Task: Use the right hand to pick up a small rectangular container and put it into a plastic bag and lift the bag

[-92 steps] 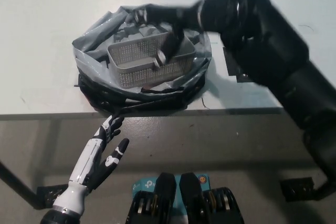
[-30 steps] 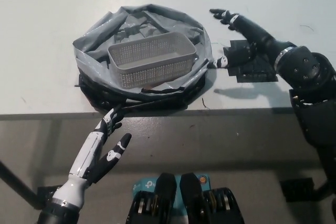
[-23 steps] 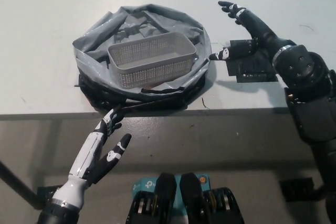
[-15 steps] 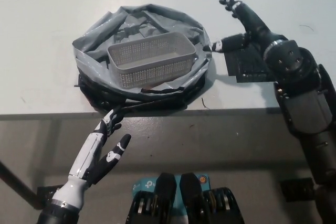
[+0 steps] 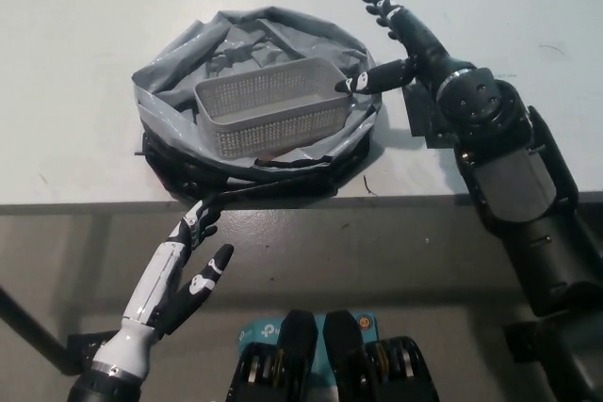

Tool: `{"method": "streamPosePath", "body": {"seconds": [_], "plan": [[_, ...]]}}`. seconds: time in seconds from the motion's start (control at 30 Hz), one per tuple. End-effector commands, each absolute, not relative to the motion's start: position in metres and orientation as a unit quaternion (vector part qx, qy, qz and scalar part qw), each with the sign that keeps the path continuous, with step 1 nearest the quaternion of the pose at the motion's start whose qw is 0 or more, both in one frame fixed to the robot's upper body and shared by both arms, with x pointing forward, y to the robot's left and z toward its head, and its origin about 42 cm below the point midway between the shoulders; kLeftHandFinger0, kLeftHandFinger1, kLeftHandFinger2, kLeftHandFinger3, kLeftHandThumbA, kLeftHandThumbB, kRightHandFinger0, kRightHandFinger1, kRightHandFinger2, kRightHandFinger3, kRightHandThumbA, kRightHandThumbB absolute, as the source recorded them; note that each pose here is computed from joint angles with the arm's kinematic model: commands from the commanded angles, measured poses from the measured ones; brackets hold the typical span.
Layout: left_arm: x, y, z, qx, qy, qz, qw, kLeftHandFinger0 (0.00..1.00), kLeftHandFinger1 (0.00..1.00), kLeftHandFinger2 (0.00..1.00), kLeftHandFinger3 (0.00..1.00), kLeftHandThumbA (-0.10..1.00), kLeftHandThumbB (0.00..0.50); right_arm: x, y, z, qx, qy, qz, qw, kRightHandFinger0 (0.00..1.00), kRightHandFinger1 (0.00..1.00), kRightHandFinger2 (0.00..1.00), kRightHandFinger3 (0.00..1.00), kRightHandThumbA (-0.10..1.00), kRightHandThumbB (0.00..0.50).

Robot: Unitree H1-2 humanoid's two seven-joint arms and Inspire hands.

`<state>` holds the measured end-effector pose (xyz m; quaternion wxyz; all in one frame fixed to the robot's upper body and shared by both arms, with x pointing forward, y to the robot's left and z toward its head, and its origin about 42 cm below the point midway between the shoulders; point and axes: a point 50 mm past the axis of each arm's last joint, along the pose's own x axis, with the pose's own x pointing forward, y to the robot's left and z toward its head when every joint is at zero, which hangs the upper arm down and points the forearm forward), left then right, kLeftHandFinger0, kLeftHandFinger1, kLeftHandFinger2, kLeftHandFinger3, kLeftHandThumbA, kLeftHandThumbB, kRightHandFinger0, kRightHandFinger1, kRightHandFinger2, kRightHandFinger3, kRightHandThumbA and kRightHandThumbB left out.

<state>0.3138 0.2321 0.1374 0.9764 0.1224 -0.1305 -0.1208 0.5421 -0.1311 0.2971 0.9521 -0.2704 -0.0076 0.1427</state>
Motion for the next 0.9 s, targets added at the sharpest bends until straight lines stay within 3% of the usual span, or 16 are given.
{"method": "streamPosePath", "body": {"seconds": [0.0,0.2,0.4,0.57,0.7,0.87], "plan": [[0.317,0.233,0.154,0.126,-0.172,-0.122,0.969,1.0,1.0,1.0,1.0,0.76,0.219,0.552,-0.122,0.332,-0.264,-0.065,0.127,0.954,1.0,1.0,1.0,1.0,1.0,0.424],[0.318,0.233,0.157,0.122,-0.174,-0.123,0.969,1.0,1.0,1.0,1.0,0.75,0.231,0.557,-0.133,0.317,-0.266,-0.048,0.121,0.955,1.0,1.0,1.0,1.0,1.0,0.412],[0.319,0.233,0.158,0.123,-0.173,-0.121,0.97,1.0,1.0,1.0,1.0,0.76,0.235,0.555,-0.141,0.321,-0.259,-0.06,0.121,0.956,1.0,1.0,1.0,1.0,1.0,0.441],[0.318,0.233,0.156,0.123,-0.17,-0.123,0.97,1.0,1.0,1.0,1.0,0.75,0.225,0.554,-0.143,0.321,-0.258,-0.055,0.121,0.957,1.0,1.0,1.0,1.0,1.0,0.434],[0.316,0.233,0.156,0.124,-0.17,-0.123,0.97,1.0,1.0,1.0,1.0,0.75,0.223,0.558,-0.141,0.308,-0.242,-0.021,0.124,0.962,1.0,1.0,1.0,1.0,1.0,0.399],[0.318,0.234,0.157,0.122,-0.169,-0.12,0.971,1.0,1.0,1.0,1.0,0.76,0.242,0.564,-0.134,0.299,-0.24,0.003,0.121,0.963,1.0,1.0,1.0,1.0,1.0,0.406]]}}
